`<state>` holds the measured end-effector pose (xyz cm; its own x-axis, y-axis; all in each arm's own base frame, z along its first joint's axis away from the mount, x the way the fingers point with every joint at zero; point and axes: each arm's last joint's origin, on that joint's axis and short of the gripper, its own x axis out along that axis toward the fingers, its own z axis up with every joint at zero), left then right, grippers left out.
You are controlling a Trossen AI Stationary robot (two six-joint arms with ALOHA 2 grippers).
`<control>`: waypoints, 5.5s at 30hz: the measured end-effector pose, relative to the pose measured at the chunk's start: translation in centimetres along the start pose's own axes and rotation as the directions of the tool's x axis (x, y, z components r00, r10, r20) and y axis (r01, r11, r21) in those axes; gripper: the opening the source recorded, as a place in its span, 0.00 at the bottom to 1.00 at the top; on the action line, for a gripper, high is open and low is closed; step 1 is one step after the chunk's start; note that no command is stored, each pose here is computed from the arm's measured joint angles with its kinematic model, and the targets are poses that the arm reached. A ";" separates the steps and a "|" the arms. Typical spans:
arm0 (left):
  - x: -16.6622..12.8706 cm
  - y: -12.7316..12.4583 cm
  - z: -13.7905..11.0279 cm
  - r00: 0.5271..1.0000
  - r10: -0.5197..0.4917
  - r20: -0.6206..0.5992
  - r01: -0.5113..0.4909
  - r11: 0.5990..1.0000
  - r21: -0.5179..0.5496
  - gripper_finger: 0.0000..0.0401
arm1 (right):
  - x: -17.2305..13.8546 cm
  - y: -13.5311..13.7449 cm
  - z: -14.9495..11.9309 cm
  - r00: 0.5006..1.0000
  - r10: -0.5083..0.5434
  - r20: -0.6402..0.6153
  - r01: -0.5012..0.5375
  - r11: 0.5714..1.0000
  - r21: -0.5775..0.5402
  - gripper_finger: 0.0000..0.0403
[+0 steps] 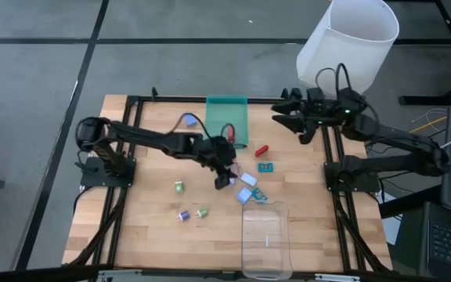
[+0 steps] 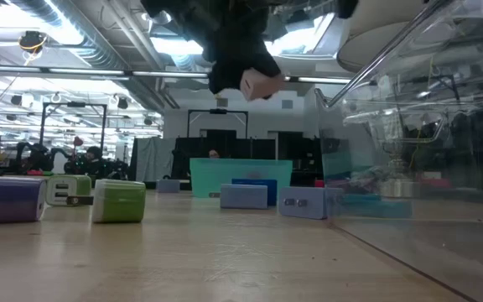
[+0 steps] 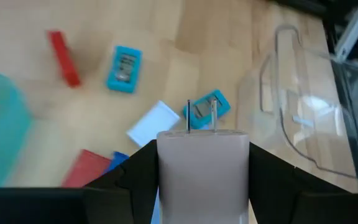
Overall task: Pick & Place Office items
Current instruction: Put the pink charger adapter into the green bin, then put the middle blue charger adapter into the green bin
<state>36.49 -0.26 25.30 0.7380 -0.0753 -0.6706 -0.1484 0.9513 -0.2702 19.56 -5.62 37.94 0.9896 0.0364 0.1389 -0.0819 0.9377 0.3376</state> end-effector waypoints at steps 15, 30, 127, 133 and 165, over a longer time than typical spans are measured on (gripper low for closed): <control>-6.2 7.7 1.4 0.962 0.223 0.157 -0.211 0.974 -0.087 0.47 | -6.2 1.7 0.4 0.967 -0.249 -0.046 0.244 0.964 -0.106 0.50; -9.1 18.1 -0.3 0.967 0.192 0.170 -0.178 0.980 -0.093 0.47 | -9.5 0.8 -3.7 0.917 -0.398 0.020 0.397 0.916 0.059 0.50; 6.7 -0.9 -4.1 0.910 0.104 -0.401 -0.080 0.994 0.075 0.73 | -9.4 -0.7 -8.3 0.963 -0.179 0.200 0.121 0.954 0.273 0.50; 6.8 -1.0 -4.4 0.900 0.189 -0.393 -0.147 0.980 0.133 0.73 | -9.4 -0.6 -8.3 0.967 -0.166 0.194 0.108 0.955 0.278 0.50; 8.3 1.0 -4.3 0.902 0.129 -0.412 -0.075 0.986 0.146 0.78 | -9.4 -0.7 -8.5 0.973 -0.157 0.171 0.107 0.957 0.269 0.50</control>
<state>39.65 -1.22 16.50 0.3756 -0.0678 -0.9243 -0.1054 0.9877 -0.1153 11.32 -3.67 28.52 0.9554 -0.1705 0.2412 -0.0041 0.8088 0.5880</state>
